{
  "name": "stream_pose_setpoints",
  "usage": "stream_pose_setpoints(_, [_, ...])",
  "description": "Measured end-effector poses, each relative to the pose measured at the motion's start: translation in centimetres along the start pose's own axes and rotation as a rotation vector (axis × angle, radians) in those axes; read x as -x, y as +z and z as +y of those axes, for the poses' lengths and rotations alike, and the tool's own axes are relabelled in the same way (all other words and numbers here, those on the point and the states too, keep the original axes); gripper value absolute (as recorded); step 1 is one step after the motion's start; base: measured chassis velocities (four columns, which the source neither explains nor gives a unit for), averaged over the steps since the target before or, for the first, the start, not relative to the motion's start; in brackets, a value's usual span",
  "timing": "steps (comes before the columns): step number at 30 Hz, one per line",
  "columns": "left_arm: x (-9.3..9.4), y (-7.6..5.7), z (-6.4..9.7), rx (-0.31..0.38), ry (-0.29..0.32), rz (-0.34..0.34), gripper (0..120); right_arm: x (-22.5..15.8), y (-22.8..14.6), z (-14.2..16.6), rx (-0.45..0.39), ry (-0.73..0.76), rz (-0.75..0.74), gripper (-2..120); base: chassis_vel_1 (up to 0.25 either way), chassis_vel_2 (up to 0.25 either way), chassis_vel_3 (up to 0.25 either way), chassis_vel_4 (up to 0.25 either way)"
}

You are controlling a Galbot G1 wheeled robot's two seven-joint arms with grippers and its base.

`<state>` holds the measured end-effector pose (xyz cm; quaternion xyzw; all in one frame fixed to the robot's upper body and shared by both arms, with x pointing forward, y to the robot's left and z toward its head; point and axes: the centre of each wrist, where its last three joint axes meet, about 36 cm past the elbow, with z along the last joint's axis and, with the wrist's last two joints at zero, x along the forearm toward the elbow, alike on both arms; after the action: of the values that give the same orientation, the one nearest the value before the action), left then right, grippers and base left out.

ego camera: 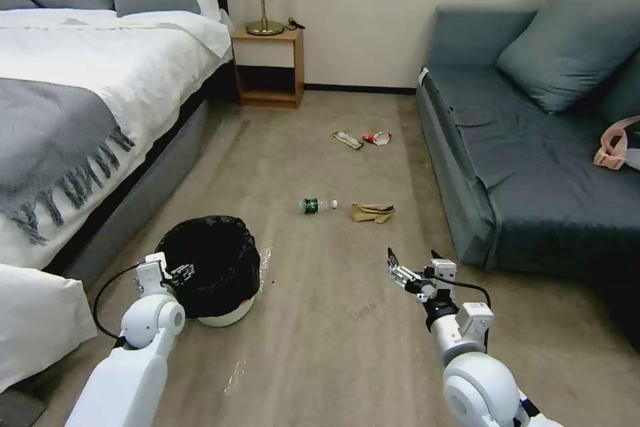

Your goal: Pick up the trash bin, then pick up the garbage on the floor and place it into the trash bin.

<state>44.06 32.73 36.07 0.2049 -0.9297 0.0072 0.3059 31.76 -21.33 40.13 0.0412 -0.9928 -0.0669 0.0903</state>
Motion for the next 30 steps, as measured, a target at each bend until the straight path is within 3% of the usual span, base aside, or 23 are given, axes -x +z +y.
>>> stream_pose_setpoints(9, [-0.4, 0.6, 1.2, 0.011, -0.007, 0.015, 64, 0.0, 0.4, 0.4, 0.005, -0.009, 0.012, 100, 0.0, 0.0, 0.0, 0.0])
stream_pose_setpoints(12, [-0.9, 0.9, 2.0, 0.003, -0.002, 0.002, 49, 0.1, 0.8, 1.0, 0.004, -0.02, 0.021, 100, 0.0, 0.0, 0.0, 0.0])
stream_pose_setpoints(16, [-1.2, 1.1, 2.6, -0.007, -0.004, -0.011, 41, 0.1, 1.0, 1.5, 0.009, -0.029, 0.028, 100, 0.0, 0.0, 0.0, 0.0])
stream_pose_setpoints(22, [-2.8, 2.3, 4.3, -0.049, -0.011, -0.056, 14, 0.0, 1.8, 2.5, 0.013, -0.045, 0.051, 100, 0.0, 0.0, 0.0, 0.0])
stream_pose_setpoints(30, [-4.5, 3.6, 5.5, -0.078, -0.018, -0.086, 10, -0.6, 2.3, 2.9, 0.009, -0.057, 0.063, 100, 0.0, 0.0, 0.0, 0.0])
